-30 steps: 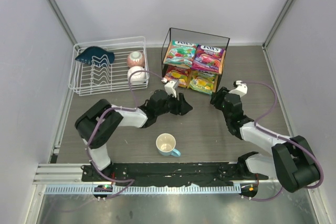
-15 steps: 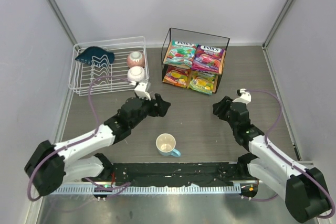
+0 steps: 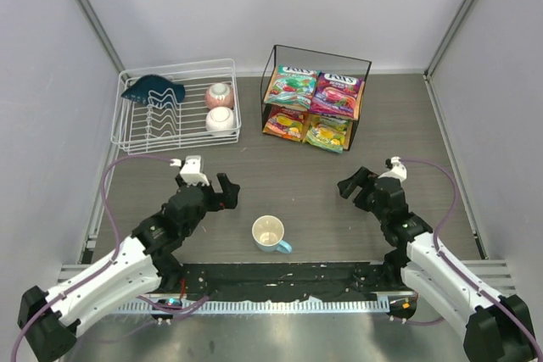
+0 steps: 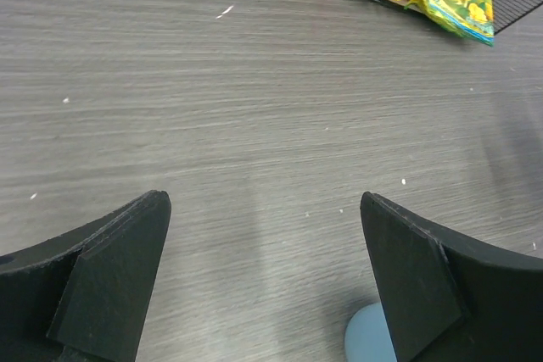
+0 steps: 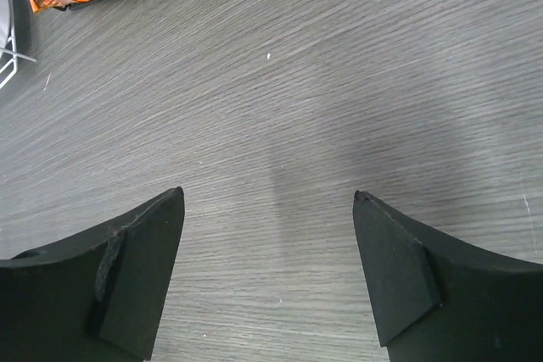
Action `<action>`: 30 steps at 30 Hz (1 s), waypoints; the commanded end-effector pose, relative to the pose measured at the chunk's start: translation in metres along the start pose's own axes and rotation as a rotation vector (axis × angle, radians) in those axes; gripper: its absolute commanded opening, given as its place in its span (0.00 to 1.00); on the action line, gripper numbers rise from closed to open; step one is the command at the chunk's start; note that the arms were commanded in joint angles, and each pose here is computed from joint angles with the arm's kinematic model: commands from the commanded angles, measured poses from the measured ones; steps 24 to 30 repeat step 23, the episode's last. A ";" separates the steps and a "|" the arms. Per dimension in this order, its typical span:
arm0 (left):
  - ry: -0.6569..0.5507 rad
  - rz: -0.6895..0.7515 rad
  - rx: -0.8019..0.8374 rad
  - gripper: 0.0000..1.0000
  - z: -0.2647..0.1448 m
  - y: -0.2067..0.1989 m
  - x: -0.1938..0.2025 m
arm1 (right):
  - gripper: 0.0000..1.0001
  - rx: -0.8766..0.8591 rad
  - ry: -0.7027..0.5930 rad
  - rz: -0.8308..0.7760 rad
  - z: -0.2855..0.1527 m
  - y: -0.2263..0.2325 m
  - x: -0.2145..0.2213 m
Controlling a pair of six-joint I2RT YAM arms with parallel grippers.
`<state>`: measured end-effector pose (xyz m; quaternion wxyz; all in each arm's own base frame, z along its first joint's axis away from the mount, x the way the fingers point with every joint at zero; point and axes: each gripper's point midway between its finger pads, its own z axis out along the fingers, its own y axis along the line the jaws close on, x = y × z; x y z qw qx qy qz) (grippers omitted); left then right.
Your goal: Place and organize the candy bags onto the shelf
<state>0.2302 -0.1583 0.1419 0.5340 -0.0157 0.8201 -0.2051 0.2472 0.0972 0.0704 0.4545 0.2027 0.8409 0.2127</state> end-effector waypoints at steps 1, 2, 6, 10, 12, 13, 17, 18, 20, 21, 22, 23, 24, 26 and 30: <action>0.003 -0.021 -0.112 1.00 -0.015 0.029 0.006 | 0.86 0.027 0.018 0.027 -0.006 -0.008 0.007; -0.027 -0.047 -0.137 1.00 -0.019 0.034 -0.001 | 0.86 0.018 0.004 0.029 -0.009 -0.007 0.004; -0.023 -0.084 -0.236 1.00 -0.030 0.054 0.003 | 0.86 0.001 -0.018 0.039 -0.016 -0.007 0.002; -0.006 -0.106 -0.239 1.00 -0.031 0.054 0.007 | 0.86 -0.026 -0.045 0.053 -0.020 -0.003 -0.003; 0.001 -0.111 -0.260 0.99 -0.031 0.058 0.009 | 0.87 -0.030 -0.043 0.051 -0.021 -0.003 -0.002; 0.003 -0.113 -0.264 1.00 -0.031 0.058 0.010 | 0.86 -0.031 -0.042 0.049 -0.021 -0.002 -0.002; -0.006 -0.116 -0.267 1.00 -0.032 0.059 0.008 | 0.87 -0.020 -0.031 0.042 -0.019 -0.004 0.000; -0.012 -0.118 -0.268 1.00 -0.032 0.060 0.007 | 0.86 -0.019 -0.032 0.041 -0.019 -0.004 -0.001; -0.027 -0.120 -0.259 1.00 -0.033 0.059 0.004 | 0.86 -0.018 -0.029 0.040 -0.018 -0.004 0.000; -0.032 -0.123 -0.259 1.00 -0.034 0.059 0.003 | 0.87 -0.018 -0.029 0.039 -0.018 -0.004 0.000; -0.041 -0.127 -0.257 1.00 -0.035 0.059 0.001 | 0.86 -0.021 -0.030 0.039 -0.019 -0.004 0.000; -0.053 -0.129 -0.262 1.00 -0.037 0.060 -0.003 | 0.87 -0.022 -0.031 0.039 -0.019 -0.004 0.000; -0.053 -0.129 -0.262 1.00 -0.037 0.060 -0.003 | 0.87 -0.022 -0.031 0.039 -0.019 -0.004 0.000; -0.053 -0.129 -0.262 1.00 -0.037 0.060 -0.003 | 0.87 -0.022 -0.031 0.039 -0.019 -0.004 0.000; -0.053 -0.129 -0.262 1.00 -0.037 0.060 -0.003 | 0.87 -0.022 -0.031 0.039 -0.019 -0.004 0.000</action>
